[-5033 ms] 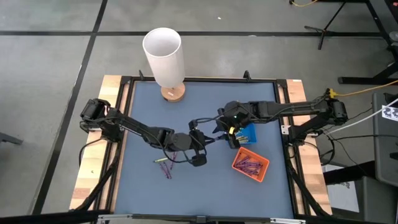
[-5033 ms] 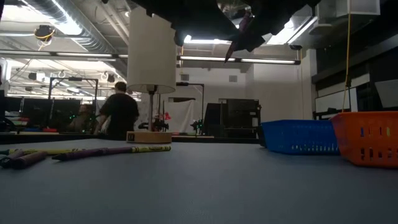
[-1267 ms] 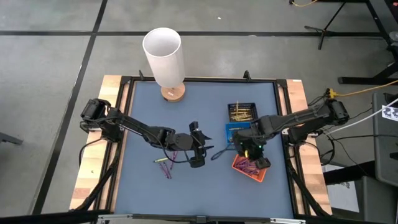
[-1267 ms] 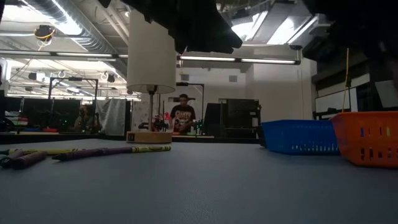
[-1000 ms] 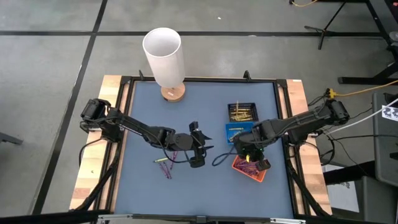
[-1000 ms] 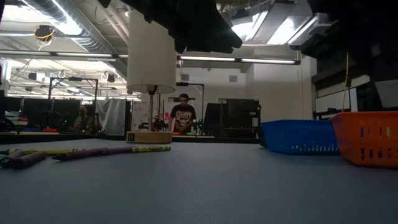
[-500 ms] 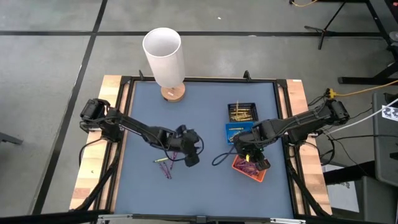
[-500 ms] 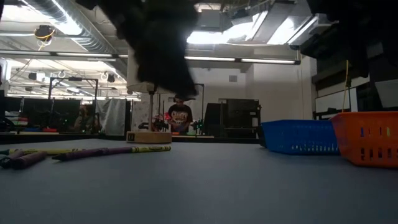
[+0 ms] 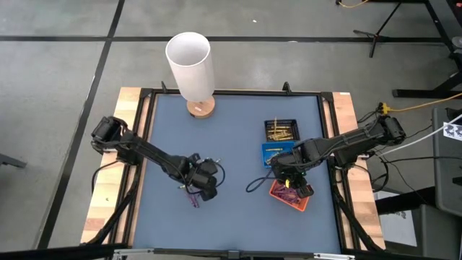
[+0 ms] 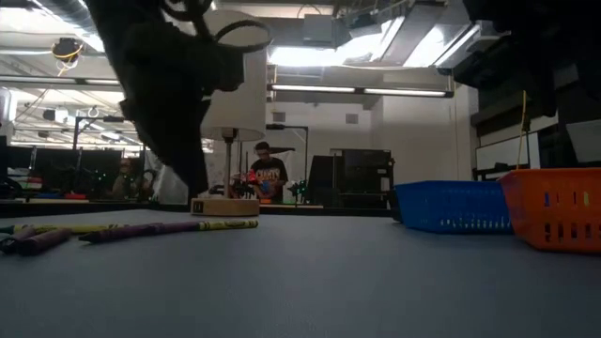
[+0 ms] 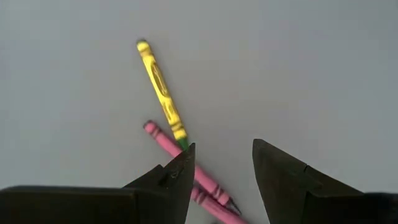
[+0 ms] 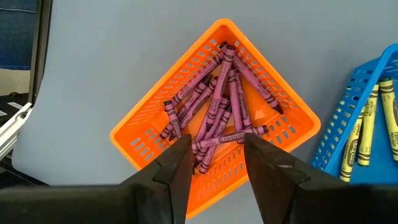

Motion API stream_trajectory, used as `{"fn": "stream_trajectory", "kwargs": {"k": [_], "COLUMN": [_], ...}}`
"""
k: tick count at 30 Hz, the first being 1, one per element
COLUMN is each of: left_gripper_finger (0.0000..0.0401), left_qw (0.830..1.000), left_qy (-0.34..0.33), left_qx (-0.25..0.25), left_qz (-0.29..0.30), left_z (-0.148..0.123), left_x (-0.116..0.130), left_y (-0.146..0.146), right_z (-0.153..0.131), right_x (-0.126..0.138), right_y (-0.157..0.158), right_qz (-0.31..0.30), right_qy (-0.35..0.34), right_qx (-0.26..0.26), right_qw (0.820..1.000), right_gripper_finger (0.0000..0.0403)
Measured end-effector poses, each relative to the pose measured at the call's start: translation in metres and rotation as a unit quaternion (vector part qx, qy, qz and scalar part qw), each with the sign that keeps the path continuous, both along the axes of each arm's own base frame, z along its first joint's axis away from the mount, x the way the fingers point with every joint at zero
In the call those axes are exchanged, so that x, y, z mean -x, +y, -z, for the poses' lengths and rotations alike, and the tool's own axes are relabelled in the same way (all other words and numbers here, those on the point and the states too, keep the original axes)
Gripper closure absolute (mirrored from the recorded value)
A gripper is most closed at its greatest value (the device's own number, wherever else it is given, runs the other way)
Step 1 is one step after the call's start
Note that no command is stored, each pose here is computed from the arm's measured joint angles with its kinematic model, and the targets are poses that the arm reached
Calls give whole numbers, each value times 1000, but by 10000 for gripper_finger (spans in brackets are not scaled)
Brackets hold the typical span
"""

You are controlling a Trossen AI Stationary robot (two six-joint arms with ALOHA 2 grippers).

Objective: Sort crayons
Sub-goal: Put the purple crayon into the orange bin

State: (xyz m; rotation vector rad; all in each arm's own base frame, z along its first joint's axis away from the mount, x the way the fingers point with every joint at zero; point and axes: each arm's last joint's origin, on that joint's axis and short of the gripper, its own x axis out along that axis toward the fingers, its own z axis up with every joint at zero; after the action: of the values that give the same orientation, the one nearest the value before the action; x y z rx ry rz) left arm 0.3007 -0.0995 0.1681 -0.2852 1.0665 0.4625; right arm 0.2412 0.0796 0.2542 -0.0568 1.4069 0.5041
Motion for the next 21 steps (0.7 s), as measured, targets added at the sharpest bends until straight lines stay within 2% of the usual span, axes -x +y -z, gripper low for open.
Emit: {"fn": "stream_trajectory", "kwargs": {"k": [12, 21], "left_gripper_finger": [257, 257], "left_qw": [999, 1000], "left_qy": [28, -5], "left_qx": [-31, -21], "left_qz": [-14, -16], "left_z": [22, 34], "left_x": [13, 15], "left_y": [2, 3], "right_z": [0, 0], "right_x": [0, 0], "right_y": [0, 0], "right_qz": [0, 0], "right_qy": [-1, -1], "right_qx": [-1, -1], "right_qw": [1000, 1000], "right_gripper_finger": [258, 258]}}
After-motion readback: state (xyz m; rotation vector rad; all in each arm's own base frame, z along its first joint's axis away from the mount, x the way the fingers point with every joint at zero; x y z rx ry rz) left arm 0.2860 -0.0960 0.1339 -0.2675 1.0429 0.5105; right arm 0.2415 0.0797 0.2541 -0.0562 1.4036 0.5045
